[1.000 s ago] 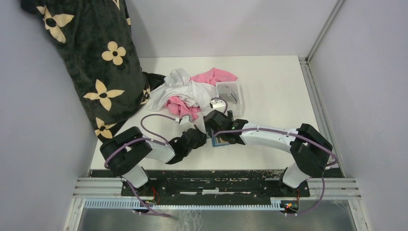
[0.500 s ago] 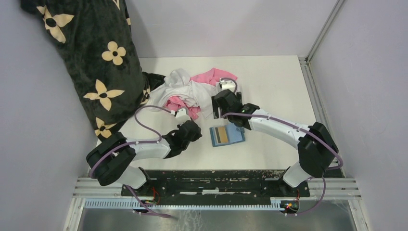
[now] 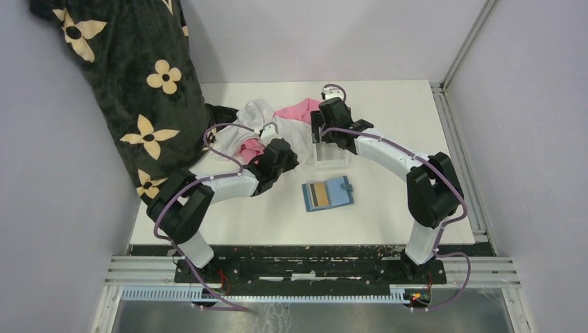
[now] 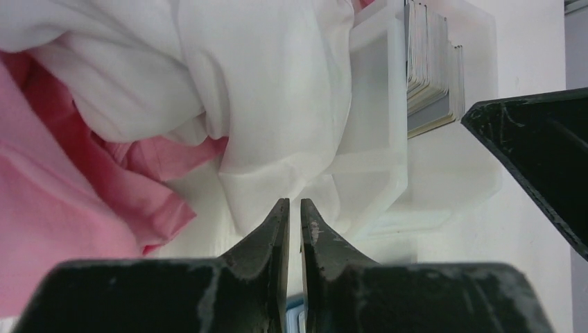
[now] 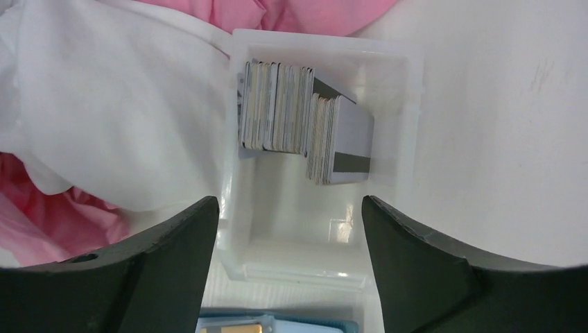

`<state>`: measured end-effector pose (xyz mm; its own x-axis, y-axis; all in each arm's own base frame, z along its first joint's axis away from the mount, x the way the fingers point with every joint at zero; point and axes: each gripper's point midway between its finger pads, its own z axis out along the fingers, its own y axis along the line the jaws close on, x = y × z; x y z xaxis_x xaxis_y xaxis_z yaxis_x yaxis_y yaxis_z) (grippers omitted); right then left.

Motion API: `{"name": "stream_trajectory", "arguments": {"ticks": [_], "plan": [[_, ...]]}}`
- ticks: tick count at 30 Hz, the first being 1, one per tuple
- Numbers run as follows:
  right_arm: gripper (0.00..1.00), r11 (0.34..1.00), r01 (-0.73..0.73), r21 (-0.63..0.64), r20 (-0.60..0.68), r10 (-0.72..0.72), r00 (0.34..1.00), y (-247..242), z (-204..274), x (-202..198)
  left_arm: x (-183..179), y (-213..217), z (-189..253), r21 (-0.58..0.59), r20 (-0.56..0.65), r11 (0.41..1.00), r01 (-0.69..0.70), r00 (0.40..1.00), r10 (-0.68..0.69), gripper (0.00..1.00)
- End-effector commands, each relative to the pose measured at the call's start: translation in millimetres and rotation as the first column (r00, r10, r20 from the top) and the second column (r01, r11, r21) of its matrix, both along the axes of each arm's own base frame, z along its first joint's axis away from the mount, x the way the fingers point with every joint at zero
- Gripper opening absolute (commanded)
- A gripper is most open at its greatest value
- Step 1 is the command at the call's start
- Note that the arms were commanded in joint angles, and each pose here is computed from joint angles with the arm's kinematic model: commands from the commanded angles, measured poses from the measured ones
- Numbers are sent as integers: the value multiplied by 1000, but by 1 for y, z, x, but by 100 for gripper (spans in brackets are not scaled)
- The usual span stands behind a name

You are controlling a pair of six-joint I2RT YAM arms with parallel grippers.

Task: Put the credit cards into the card holder
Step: Pick up the credit card from the storage box.

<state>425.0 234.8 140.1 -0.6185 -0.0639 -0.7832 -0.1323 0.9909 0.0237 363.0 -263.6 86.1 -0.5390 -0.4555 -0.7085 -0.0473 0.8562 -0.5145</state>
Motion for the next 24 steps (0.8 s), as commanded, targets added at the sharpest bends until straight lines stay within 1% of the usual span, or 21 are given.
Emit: {"name": "stream_trajectory", "arguments": {"ticks": [1,6,12,18,24], "plan": [[81,996,-8,92,21,6,1000,2,9,28,18,-14,11,14,30,998,64,997,-65,17],[80,983,6,185,-19,-3,1000,-6,-4,44,29,-21,8,12,24,997,78,997,-78,17],[77,943,4,332,-83,25,996,-8,-23,55,37,-27,5,1,21,996,87,996,-87,16],[73,908,15,419,-133,45,990,-6,-42,54,40,-32,5,-17,23,996,92,996,-92,15],[65,868,8,496,-134,68,989,1,-39,49,43,-40,10,-37,29,993,111,993,-110,15]]}}
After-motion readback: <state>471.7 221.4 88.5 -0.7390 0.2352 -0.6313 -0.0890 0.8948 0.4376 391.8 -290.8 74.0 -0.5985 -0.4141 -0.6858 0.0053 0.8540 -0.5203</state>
